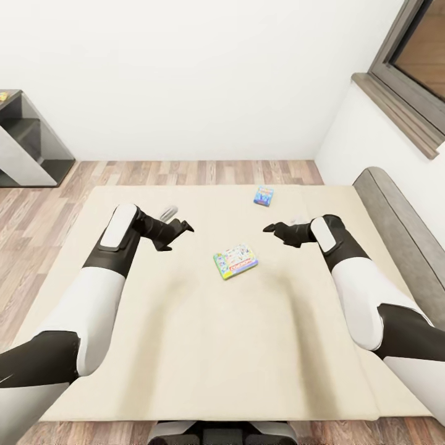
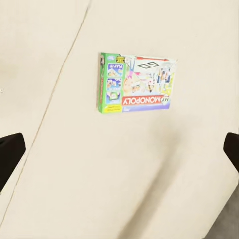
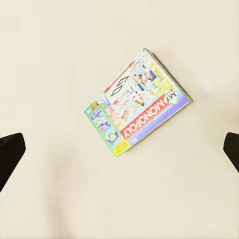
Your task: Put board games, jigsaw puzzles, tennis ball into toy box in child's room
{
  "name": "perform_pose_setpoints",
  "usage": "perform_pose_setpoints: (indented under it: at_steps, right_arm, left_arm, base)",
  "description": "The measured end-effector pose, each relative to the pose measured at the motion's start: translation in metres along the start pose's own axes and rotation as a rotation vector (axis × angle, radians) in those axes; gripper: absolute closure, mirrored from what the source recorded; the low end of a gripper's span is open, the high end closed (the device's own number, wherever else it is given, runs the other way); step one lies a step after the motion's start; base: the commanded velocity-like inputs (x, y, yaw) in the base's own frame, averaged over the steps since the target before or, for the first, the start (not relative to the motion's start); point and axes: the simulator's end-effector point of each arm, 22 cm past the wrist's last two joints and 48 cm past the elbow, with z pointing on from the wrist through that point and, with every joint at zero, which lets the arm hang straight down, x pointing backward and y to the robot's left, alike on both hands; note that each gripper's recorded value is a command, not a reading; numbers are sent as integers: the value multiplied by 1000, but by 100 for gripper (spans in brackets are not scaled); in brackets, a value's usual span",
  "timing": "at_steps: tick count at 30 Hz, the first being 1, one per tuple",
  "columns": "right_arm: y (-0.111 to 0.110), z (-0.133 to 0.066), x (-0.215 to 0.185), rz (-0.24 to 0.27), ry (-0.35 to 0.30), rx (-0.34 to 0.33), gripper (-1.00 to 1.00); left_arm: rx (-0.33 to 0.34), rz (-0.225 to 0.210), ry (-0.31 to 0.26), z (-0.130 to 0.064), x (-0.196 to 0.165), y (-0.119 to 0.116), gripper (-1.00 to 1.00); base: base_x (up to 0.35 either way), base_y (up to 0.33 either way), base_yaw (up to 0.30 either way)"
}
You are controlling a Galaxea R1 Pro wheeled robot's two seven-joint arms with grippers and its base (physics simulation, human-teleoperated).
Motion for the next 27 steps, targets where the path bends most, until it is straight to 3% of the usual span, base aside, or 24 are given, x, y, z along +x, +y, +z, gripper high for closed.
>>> perform_pose_setpoints:
  at_steps: [4, 7, 13, 18, 27]
  right_arm:
    - [0, 0, 1, -2, 13, 0, -100]
    - [0, 0, 1, -4, 18, -1, -100]
    - [0, 5, 4, -3, 27, -5, -100]
    - [-1, 9, 7, -1, 35, -4, -100]
    - [-7, 16, 10, 2, 45, 1, -100]
  left_arm:
    - [-37, 30, -35, 1, -8, 2, -100]
    - [-98, 116, -75, 2, -13, 2, -100]
    - [-92, 194, -84, 10, -14, -5, -100]
    - [-67, 195, -55, 21, -10, 0, -100]
    - [-78, 143, -7, 43, -7, 17, -100]
  base:
    - [0, 0, 0]
    - [0, 0, 0]
    - [0, 0, 0]
    - [0, 0, 0]
    - [0, 0, 0]
